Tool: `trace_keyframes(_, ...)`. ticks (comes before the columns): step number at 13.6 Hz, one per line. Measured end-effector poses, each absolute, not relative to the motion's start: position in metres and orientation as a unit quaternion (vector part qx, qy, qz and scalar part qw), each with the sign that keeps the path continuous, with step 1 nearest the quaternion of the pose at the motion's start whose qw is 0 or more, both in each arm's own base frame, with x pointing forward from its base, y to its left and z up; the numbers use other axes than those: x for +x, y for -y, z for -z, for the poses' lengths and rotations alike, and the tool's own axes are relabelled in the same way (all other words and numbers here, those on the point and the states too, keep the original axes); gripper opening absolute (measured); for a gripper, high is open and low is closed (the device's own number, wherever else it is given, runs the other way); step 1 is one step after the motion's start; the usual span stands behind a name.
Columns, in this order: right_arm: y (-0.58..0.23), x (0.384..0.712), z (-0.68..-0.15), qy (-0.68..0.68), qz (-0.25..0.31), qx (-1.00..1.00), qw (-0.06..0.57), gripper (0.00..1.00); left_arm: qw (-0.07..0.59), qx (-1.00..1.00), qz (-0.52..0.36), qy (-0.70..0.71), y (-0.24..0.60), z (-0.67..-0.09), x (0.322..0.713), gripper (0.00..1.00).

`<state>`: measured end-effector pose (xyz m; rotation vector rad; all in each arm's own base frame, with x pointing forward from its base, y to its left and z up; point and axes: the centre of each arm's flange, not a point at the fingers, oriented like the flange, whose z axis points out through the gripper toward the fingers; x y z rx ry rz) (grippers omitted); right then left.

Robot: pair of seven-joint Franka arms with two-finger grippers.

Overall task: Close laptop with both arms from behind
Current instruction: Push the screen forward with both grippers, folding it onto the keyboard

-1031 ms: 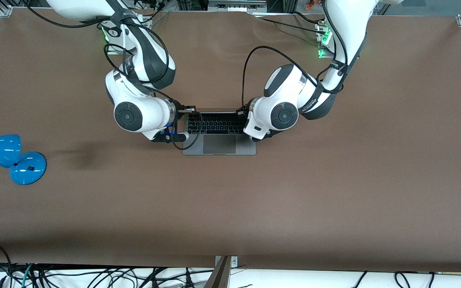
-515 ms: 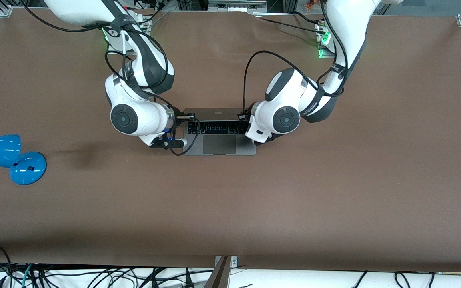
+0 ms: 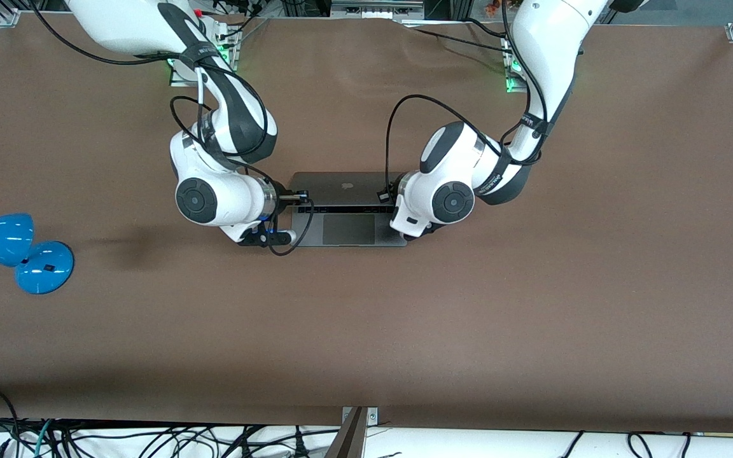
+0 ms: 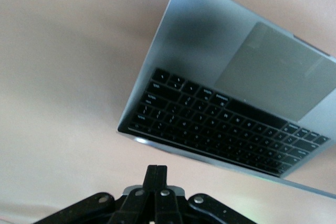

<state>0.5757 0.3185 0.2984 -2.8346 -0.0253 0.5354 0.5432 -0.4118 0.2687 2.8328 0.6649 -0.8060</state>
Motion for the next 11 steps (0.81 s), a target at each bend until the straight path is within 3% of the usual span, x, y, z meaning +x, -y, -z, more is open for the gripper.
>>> trace_keyframes(11, -0.308, 0.592, -0.258, 0.015, -0.159, -0.977, 0.139, 0.01, 0.067, 0.940, 0.251, -0.223, 0.409, -0.233, 0.555, 0.01)
